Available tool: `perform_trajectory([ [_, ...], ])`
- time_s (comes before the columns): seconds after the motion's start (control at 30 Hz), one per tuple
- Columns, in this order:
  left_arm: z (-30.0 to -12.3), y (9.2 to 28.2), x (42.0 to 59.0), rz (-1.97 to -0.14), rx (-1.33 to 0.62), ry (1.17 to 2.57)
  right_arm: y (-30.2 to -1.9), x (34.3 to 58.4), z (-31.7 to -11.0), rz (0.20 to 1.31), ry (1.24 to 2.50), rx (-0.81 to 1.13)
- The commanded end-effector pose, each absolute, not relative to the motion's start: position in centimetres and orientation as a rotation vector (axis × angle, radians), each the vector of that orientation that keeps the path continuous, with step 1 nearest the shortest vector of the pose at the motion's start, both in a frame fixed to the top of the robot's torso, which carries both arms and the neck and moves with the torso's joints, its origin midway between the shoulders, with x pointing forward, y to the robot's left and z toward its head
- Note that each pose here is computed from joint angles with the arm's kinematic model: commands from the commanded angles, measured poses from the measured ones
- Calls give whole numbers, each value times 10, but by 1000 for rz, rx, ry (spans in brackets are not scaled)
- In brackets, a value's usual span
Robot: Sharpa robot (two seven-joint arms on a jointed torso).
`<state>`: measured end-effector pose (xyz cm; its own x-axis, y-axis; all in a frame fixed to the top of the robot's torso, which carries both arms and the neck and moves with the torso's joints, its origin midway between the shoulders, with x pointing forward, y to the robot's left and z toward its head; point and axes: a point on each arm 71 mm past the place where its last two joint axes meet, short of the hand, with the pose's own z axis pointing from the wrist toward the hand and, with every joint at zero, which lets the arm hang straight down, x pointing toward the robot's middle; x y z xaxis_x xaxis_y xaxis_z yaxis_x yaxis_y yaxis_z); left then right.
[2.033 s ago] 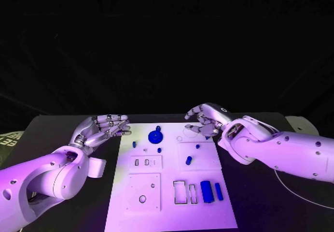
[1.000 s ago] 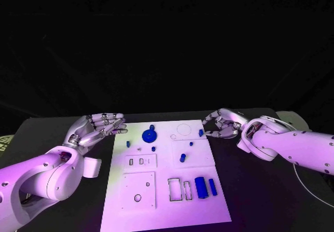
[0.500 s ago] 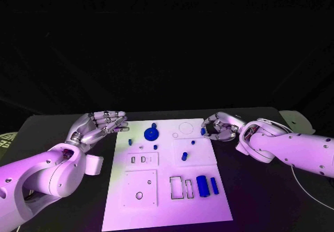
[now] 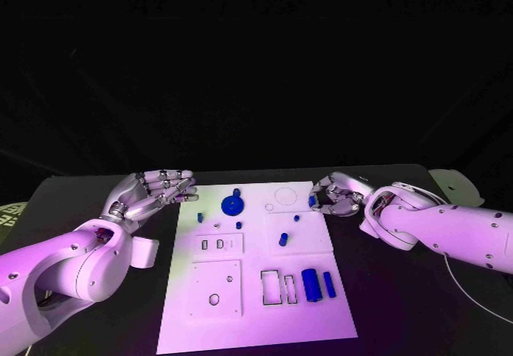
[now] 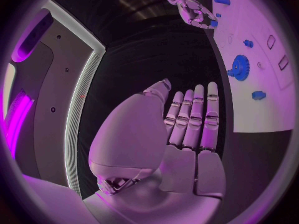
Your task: Assemble the parts on the task board
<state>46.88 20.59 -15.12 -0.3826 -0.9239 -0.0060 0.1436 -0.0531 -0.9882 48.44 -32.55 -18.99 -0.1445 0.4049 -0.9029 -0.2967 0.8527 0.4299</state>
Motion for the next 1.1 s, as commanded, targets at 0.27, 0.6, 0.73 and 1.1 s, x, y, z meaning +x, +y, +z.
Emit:
perform_trajectory([
  [0.27,-150,204,468,-1597,-892,1360,-324,486,-194,587,1591,97],
  [0.6,-150,205,468,-1593,-893,1357,-323,487,-194,581,1584,104],
  [0.73,-150,205,468,-1593,-893,1358,-323,487,-194,580,1575,105],
  [1.1,-150,205,468,-1591,-894,1358,-322,486,-190,603,1525,112],
])
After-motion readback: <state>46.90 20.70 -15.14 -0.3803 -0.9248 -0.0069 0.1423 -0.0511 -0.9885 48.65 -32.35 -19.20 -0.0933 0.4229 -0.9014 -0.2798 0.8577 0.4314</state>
